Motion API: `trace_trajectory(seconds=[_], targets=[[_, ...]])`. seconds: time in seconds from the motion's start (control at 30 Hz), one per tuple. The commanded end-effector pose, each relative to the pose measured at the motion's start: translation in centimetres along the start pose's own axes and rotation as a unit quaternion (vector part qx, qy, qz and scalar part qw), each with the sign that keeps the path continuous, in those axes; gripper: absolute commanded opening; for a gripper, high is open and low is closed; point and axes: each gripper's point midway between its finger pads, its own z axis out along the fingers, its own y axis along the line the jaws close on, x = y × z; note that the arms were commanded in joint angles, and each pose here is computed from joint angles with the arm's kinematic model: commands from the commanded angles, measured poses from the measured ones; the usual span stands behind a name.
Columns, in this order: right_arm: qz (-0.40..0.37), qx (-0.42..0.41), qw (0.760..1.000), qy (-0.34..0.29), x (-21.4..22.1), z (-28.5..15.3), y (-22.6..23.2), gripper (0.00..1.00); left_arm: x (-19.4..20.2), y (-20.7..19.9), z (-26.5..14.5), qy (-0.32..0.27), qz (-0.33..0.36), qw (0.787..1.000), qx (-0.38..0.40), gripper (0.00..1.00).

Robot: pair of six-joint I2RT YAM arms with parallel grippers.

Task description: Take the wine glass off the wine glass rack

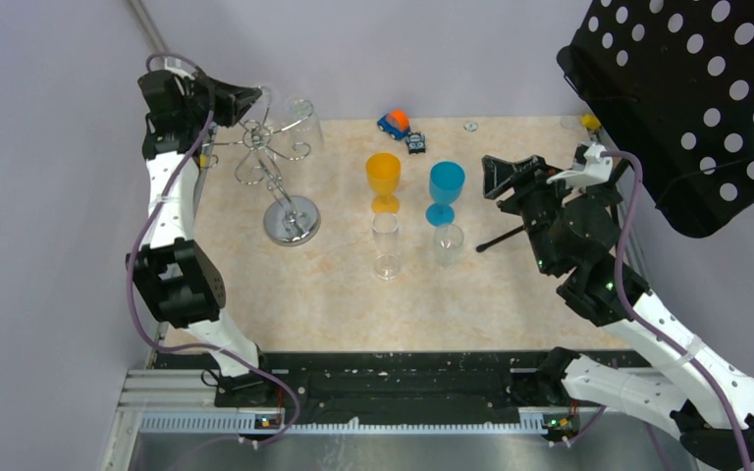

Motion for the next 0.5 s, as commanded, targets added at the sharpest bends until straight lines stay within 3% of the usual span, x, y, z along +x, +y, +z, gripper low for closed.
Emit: trace_trajectory(seconds=[0.0,0.47], targets=[[0.011,-0.01,1.0,-0.01,-0.7,0.0,0.6,0.56,-2.1,-5.9,-4.1,-0.05,0.07,0.995,0.039,0.0],[0.01,-0.012,1.0,-0.009,-0.8,-0.1,0.7,0.56,-7.6,-8.4,-6.6,-0.151,0.111,0.98,0.074,0.0]])
